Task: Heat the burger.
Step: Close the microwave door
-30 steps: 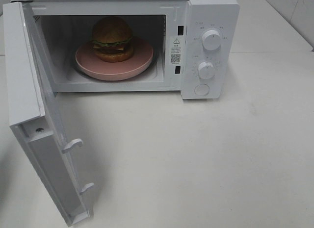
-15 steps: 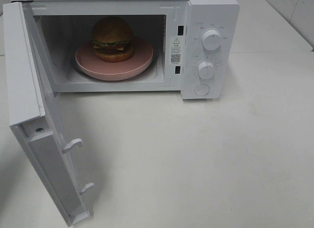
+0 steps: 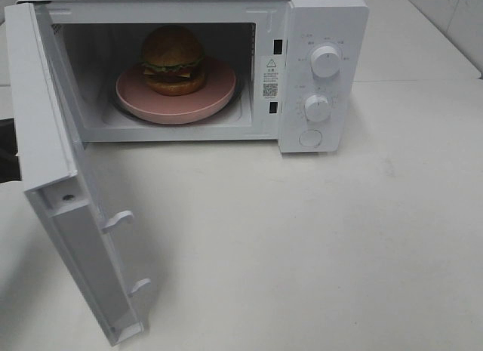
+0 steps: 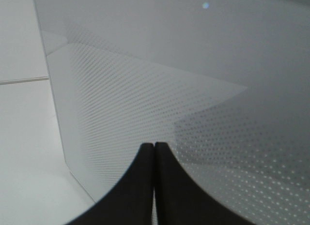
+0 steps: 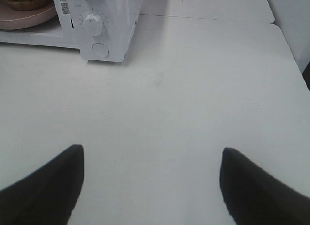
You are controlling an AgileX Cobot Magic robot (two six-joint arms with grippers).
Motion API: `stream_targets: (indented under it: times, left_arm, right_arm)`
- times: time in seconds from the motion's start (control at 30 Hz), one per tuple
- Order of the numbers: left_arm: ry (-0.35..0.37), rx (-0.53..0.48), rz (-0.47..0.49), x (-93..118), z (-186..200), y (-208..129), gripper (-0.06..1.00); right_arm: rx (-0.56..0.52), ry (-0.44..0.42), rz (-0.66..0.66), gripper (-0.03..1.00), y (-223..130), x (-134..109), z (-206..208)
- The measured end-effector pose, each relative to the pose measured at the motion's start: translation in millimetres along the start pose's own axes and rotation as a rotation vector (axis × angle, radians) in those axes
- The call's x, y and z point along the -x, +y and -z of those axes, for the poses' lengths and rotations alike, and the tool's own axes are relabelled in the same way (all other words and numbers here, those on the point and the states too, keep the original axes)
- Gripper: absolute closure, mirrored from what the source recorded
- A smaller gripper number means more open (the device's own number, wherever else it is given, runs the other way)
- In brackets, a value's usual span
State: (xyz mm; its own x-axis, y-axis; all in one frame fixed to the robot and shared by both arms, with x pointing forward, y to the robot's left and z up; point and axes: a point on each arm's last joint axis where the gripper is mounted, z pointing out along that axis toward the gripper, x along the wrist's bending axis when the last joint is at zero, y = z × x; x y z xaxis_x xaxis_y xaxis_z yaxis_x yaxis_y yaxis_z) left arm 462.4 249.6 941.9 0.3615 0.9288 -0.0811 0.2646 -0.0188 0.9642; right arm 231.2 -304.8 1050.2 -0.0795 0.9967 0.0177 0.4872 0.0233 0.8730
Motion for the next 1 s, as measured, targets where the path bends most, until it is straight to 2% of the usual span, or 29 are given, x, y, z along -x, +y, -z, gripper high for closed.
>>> stream_targets:
  times: [0.2, 0.37, 0.5, 0.6, 0.7, 0.83, 1.0]
  left_arm:
    - [0.003, -0.014, 0.041, 7, -13, -3, 0.94]
    - [-0.022, -0.028, 0.059, 18, -26, -5, 0.94]
    - [-0.053, -0.017, 0.076, 35, -38, -2, 0.94]
    - [-0.043, -0.003, 0.096, 43, -45, 0, 0.94]
    - [-0.043, 0.007, 0.094, 49, -49, 2, 0.94]
    - [-0.061, 0.024, 0.056, 69, -62, 6, 0.94]
    - [-0.063, 0.033, 0.062, 87, -77, 11, 0.94]
  right_arm:
    - [0.000, 0.000, 0.000, 0.22, 0, 0, 0]
    - [0.000, 0.000, 0.000, 0.22, 0, 0, 0]
    - [0.000, 0.000, 0.000, 0.22, 0, 0, 0]
    - [0.000, 0.000, 0.000, 0.22, 0, 0, 0]
    - [0.000, 0.000, 0.000, 0.22, 0, 0, 0]
    - [0.000, 0.000, 0.000, 0.22, 0, 0, 0]
    - [0.000, 0.000, 0.000, 0.22, 0, 0, 0]
